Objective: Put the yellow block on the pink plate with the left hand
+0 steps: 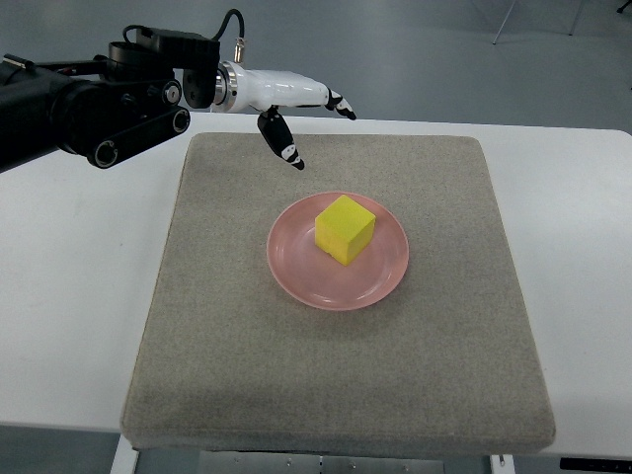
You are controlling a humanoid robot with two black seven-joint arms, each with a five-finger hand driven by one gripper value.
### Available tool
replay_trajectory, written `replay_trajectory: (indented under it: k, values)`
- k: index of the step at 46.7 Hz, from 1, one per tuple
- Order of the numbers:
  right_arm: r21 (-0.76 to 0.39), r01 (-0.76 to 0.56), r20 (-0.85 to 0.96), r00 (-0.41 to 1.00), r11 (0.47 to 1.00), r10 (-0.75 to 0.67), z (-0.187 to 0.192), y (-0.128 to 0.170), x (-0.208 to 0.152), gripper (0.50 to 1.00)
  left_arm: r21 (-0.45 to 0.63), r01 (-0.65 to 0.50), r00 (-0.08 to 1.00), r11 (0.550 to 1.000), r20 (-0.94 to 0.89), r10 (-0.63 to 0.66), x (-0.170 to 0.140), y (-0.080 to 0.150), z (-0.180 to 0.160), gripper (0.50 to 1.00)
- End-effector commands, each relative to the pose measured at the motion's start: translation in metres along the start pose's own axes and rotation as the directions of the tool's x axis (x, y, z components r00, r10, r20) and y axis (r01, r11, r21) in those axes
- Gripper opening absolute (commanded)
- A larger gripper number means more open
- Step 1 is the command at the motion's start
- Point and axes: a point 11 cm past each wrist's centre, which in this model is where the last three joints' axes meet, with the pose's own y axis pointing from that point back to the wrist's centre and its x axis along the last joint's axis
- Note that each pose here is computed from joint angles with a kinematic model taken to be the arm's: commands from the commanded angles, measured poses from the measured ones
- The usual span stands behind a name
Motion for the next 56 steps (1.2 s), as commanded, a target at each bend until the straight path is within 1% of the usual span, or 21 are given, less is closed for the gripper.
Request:
replay_trajectory:
  k: [1, 10, 19, 25, 28, 34, 38, 44, 51, 56]
  values:
    - [0.001, 0.000, 0.000, 1.000, 1.000, 0.000, 0.000, 0.000, 0.000, 0.924, 0.042, -0.050, 0.998, 0.998, -0.036, 0.052, 0.002, 0.003, -0.017, 0.934]
    - [0.001, 0.000, 0.000, 1.000, 1.000, 0.000, 0.000, 0.000, 0.000, 0.924, 0.154, -0.150, 0.981, 0.977, -0.102, 0.166, 0.010, 0.016, -0.056, 0.934]
    - [-0.001, 0.000, 0.000, 1.000, 1.000, 0.000, 0.000, 0.000, 0.000, 0.924, 0.273, -0.221, 0.936, 0.936, -0.211, 0.282, 0.014, 0.037, -0.097, 0.934]
    - [-0.001, 0.000, 0.000, 1.000, 1.000, 0.000, 0.000, 0.000, 0.000, 0.924, 0.313, -0.257, 0.889, 0.914, -0.295, 0.351, 0.012, 0.044, -0.110, 0.934]
    - [0.001, 0.000, -0.001, 1.000, 1.000, 0.000, 0.000, 0.000, 0.000, 0.924, 0.335, -0.288, 0.849, 0.897, -0.343, 0.401, 0.011, 0.046, -0.116, 0.934]
    - [-0.001, 0.000, -0.001, 1.000, 1.000, 0.000, 0.000, 0.000, 0.000, 0.924, 0.404, -0.355, 0.763, 0.843, -0.395, 0.511, 0.014, 0.056, -0.130, 0.934]
    - [-0.001, 0.000, 0.000, 1.000, 1.000, 0.000, 0.000, 0.000, 0.000, 0.924, 0.433, -0.379, 0.717, 0.818, -0.421, 0.555, 0.016, 0.059, -0.134, 0.934]
    - [0.001, 0.000, 0.000, 1.000, 1.000, 0.000, 0.000, 0.000, 0.000, 0.924, 0.465, -0.397, 0.632, 0.791, -0.487, 0.603, 0.014, 0.062, -0.141, 0.934]
    - [0.001, 0.001, 0.000, 1.000, 1.000, -0.001, 0.000, 0.000, 0.000, 0.924, 0.518, -0.365, 0.521, 0.774, -0.576, 0.630, 0.011, 0.064, -0.146, 0.936]
    - [-0.001, 0.000, 0.000, 1.000, 1.000, 0.000, 0.000, 0.000, 0.000, 0.924, 0.499, -0.347, 0.435, 0.794, -0.665, 0.607, 0.008, 0.062, -0.145, 0.936]
